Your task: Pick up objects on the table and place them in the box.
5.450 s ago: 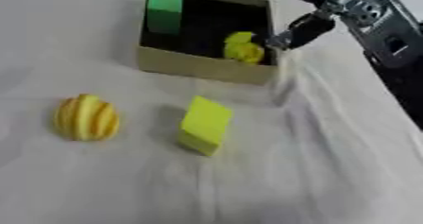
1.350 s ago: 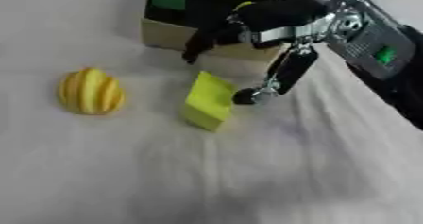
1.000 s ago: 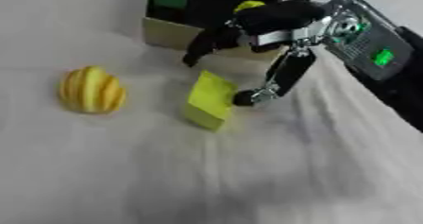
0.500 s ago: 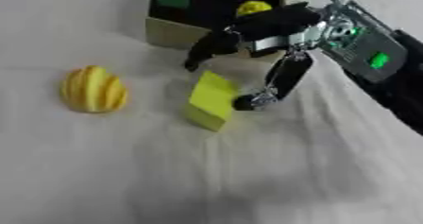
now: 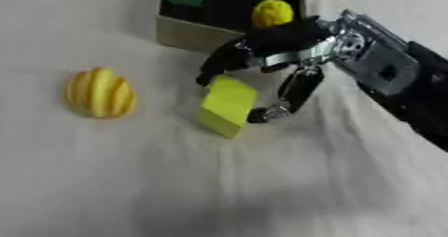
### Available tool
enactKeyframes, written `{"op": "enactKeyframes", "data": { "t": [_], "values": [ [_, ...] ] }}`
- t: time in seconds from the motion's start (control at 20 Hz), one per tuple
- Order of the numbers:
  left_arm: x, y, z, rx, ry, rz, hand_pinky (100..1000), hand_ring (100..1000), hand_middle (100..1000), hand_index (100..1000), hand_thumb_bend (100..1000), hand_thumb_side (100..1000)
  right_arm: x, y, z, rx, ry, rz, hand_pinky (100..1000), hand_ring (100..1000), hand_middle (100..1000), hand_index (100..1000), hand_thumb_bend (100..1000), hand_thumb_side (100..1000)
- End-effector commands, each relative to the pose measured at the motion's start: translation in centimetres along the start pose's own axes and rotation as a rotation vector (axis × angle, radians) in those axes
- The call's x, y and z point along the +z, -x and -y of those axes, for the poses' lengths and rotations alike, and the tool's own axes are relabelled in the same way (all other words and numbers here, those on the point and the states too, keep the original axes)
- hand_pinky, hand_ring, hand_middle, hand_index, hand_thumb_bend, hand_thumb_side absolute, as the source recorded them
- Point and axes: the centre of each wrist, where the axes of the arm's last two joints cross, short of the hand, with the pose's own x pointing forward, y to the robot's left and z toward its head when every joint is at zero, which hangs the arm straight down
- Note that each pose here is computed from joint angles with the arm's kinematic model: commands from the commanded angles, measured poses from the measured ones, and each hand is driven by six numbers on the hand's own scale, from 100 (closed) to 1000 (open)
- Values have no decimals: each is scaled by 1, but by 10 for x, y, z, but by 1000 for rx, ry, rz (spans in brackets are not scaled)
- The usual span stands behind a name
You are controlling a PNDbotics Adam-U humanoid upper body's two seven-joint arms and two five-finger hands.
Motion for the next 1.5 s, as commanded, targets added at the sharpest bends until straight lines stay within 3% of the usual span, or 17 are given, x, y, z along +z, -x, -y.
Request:
{"op": "enactKeyframes", "data": {
  "t": [0.05, 0.55, 1.05, 1.5],
  "values": [
    [-8, -6, -2, -5, 8, 32, 680, 754, 703, 850, 100, 564, 4, 2, 3, 175, -229, 134, 974, 952, 834, 980, 274, 108],
    [-7, -6, -2, -3, 9, 28, 677, 753, 701, 849, 100, 565, 7, 4, -1, 134, -213, 122, 955, 927, 677, 856, 100, 149],
    [-7, -6, -2, -6, 8, 24, 676, 753, 701, 849, 100, 561, 7, 0, -2, 94, -192, 152, 918, 862, 522, 673, 100, 113],
    [-4, -5, -3, -12, 6, 16, 675, 753, 700, 848, 100, 557, 13, -21, 21, 110, -121, 214, 876, 805, 453, 593, 100, 100]
  ]
}}
